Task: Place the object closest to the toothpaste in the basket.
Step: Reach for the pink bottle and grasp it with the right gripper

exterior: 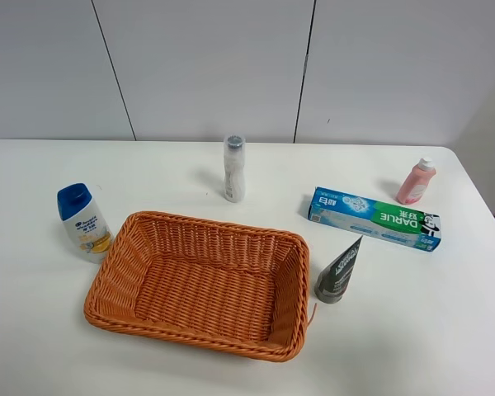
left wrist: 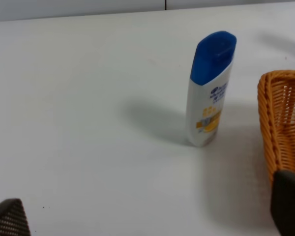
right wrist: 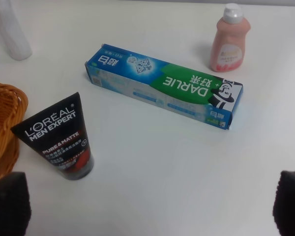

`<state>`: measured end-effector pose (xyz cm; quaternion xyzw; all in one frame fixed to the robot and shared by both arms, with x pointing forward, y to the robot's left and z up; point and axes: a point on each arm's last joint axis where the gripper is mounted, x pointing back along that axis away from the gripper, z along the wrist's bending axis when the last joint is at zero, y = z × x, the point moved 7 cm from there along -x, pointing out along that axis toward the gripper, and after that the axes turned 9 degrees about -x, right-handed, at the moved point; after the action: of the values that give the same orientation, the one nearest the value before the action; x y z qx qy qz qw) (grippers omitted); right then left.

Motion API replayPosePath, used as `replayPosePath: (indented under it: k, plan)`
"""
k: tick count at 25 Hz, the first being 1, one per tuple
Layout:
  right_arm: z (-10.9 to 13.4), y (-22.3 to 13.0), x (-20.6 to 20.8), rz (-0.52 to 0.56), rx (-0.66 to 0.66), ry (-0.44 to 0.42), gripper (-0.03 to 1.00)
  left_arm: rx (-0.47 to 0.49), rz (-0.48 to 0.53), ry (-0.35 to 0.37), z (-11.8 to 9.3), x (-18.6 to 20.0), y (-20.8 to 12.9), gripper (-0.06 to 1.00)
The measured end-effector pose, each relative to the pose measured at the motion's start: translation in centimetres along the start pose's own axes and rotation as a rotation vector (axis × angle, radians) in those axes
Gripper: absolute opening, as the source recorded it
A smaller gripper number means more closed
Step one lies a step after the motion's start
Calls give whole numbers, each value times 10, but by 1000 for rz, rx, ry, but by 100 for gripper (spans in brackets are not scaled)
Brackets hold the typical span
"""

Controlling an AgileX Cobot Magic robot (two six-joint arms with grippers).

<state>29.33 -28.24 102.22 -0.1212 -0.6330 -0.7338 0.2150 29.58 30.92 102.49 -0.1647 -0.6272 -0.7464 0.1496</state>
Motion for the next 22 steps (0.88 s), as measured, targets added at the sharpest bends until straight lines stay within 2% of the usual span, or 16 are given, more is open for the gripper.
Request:
replayPosePath:
  k: [11,16,19,22]
  plan:
    - [0,0,0,0,0,0,99,0,0,0,0,0,0,100]
    - [4,0,0,3,-45,26,99,0,0,0,0,0,0,100]
    - [-2,1,-1,2,-83,-12,99,0,0,0,0,0,0,100]
    - [-11,11,-10,44,-71,-87,99,0,0,0,0,0,0,100]
